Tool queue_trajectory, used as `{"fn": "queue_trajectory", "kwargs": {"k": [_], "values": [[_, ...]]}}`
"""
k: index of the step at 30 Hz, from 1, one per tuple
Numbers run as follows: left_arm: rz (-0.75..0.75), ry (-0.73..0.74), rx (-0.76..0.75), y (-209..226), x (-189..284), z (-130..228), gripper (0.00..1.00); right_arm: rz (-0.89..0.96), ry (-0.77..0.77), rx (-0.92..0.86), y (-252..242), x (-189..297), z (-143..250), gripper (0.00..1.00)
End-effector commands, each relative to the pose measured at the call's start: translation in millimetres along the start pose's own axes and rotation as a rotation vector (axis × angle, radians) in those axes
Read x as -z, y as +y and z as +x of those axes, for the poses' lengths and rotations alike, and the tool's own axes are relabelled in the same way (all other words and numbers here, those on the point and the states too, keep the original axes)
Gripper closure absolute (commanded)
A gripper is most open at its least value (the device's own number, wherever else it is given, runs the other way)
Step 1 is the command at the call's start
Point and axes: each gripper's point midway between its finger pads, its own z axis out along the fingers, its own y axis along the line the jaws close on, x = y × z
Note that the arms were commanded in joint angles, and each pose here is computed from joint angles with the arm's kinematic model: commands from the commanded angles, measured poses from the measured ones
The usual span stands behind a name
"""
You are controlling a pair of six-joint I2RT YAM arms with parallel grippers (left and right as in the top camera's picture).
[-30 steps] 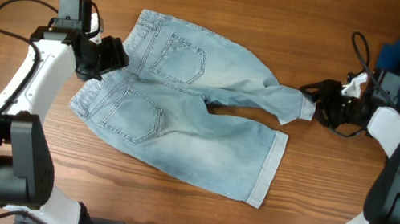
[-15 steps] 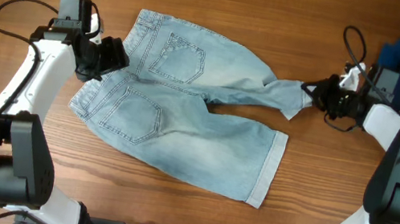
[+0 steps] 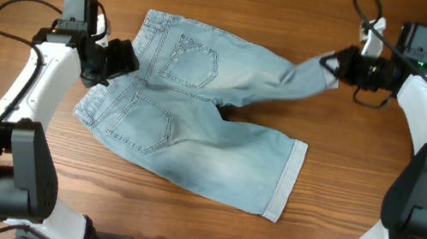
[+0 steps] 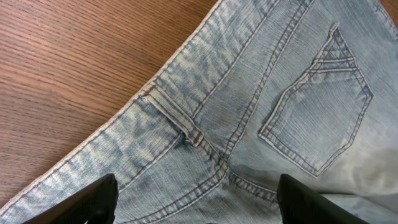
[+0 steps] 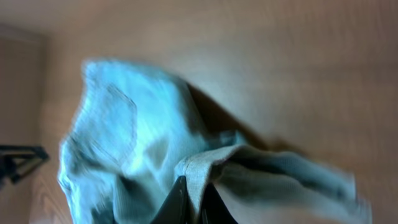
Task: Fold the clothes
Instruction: 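Pull the right leg hem up and right to straighten the jeans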
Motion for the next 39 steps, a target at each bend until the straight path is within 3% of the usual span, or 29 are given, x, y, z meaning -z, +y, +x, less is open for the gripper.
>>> {"fn": "queue_trajectory", "kwargs": {"k": [1,6,8,9,11,12,13,16,22,24,26,30,34,36,39], "values": [[-0.041,0.0,-0.008,6.9,-5.0,1.4,0.15,0.152,0.1,-0.005,-22.4,6.6,27.8,0.96],[-0.05,-0.006,-0.008,8.3,-4.9,0.2,0.14,0.261,0.301,-0.143,-39.1,15.9,86.1,0.96],[-0.05,-0.006,-0.008,8.3,-4.9,0.2,0.14,0.263,0.366,-0.182,-40.1,15.4,108.4,0.88],[-0.049,-0.006,-0.008,8.2,-4.9,0.2,0.14,0.264,0.389,-0.195,-41.5,14.0,117.9,0.76],[-0.049,-0.006,-0.008,8.2,-4.9,0.2,0.14,0.271,0.41,-0.206,-47.5,9.5,131.7,0.37],[-0.049,-0.006,-0.008,8.2,-4.9,0.2,0.14,0.295,0.415,-0.209,-54.4,7.7,138.2,0.3],[-0.049,-0.006,-0.008,8.2,-4.9,0.2,0.15,0.343,0.414,-0.223,-64.2,7.5,142.7,0.28],[-0.049,-0.006,-0.008,8.2,-4.9,0.2,0.14,0.465,0.388,-0.264,-83.1,14.3,140.3,0.33],[-0.047,-0.012,-0.009,7.6,-4.9,-1.3,0.14,0.443,0.178,-0.15,-44.3,49.6,56.1,0.41],[-0.047,-0.012,-0.009,7.6,-4.9,-1.3,0.14,0.436,0.101,-0.108,-29.7,63.5,29.5,0.5],[-0.047,-0.012,-0.009,7.6,-4.9,-1.2,0.14,0.43,0.06,-0.083,-22.0,68.6,15.1,0.65],[-0.045,-0.016,-0.01,7.2,-4.9,-2.2,0.1,0.426,0.049,-0.062,-24.1,54.2,12.4,0.83],[-0.039,-0.03,-0.013,5.6,-4.9,-5.7,0.07,0.462,0.07,-0.034,-41.6,22.2,21.3,0.89],[-0.037,-0.036,-0.015,4.9,-4.9,-7.2,0.09,0.481,0.086,-0.024,-53.0,4.6,28.8,0.9],[-0.033,-0.045,-0.017,4.0,-4.8,-9.3,0.23,0.499,0.132,-0.056,-66.2,-15.1,44.5,0.92]]}}
